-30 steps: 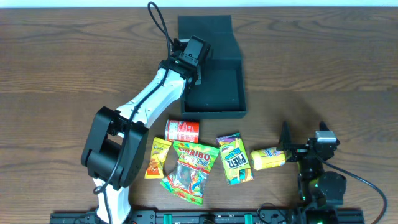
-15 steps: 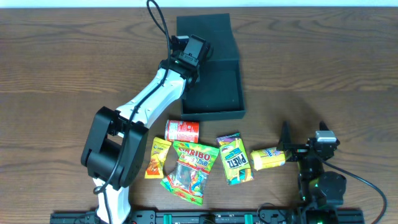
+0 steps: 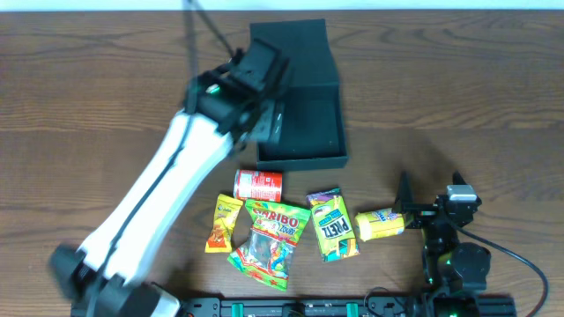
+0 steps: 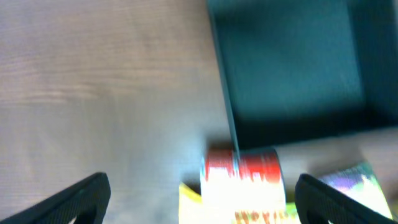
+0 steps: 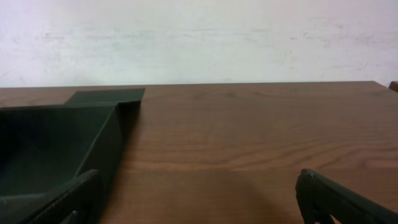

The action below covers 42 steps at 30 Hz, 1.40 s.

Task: Pack container
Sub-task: 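Move the left gripper down over the green Haribo bag, then grasp the green Haribo bag with the left gripper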

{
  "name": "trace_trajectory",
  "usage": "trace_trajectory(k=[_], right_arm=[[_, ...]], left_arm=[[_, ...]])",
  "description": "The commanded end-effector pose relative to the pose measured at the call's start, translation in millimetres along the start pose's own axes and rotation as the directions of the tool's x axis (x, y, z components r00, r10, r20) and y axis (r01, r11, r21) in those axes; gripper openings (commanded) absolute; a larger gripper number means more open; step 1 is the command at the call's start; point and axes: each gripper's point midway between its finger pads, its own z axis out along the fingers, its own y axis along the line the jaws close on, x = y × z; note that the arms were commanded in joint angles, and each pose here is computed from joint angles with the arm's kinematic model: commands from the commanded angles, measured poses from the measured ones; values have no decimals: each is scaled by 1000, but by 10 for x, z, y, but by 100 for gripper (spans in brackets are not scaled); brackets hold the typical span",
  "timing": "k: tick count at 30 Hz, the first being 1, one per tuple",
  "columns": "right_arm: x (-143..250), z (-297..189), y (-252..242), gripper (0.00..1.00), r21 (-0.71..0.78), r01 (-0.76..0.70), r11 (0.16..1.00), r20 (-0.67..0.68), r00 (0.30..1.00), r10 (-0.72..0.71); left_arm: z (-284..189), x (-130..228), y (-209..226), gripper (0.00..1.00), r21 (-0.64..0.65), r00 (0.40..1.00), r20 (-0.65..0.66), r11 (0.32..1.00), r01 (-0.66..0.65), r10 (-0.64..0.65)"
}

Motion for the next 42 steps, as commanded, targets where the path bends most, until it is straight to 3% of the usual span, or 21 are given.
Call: trace_trajectory(k=[1, 4, 9, 12, 15, 19, 24, 27, 32, 39, 42], right_arm=[[10, -2, 27, 99, -12, -7, 1000, -2, 1000, 7], [9, -2, 26, 99, -12, -7, 1000, -2, 1000, 7], [10, -2, 26, 99, -12, -7, 1000, -2, 1000, 7], [10, -2, 26, 99, -12, -7, 1000, -2, 1000, 7], [9, -2, 26, 99, -12, -7, 1000, -2, 1000, 7], [10, -2, 26, 99, -12, -7, 1000, -2, 1000, 7], [10, -2, 26, 99, -12, -7, 1000, -2, 1000, 7], [10, -2, 27, 99, -12, -7, 1000, -2, 1000, 7], [10, -2, 27, 99, -12, -7, 1000, -2, 1000, 7], [10, -2, 27, 99, -12, -7, 1000, -2, 1000, 7], [10, -2, 27, 99, -12, -7, 1000, -2, 1000, 7]], left_arm=[[-136, 414, -145, 96, 118, 984, -170, 991, 71, -50], [-201, 665, -50, 95, 23, 972, -213, 994, 107, -100], [-213, 1112, -355, 95, 9, 979, -193, 998, -57, 57], [-231, 1498, -428, 95, -32, 971, -221, 995, -97, 87], [-244, 1863, -471, 95, -10, 955, -267, 991, -134, 127], [-240, 2155, -524, 95, 42, 961, -228, 988, -149, 155], [-11, 2318, -732, 95, 177, 983, -93, 974, -140, 158], [264, 2429, -653, 95, 148, 991, -86, 985, -91, 105], [590, 2552, -719, 95, 184, 985, -62, 972, -144, 158], [743, 2434, -810, 95, 201, 981, -53, 964, -173, 187], [870, 2462, -801, 95, 192, 977, -112, 968, -159, 183]])
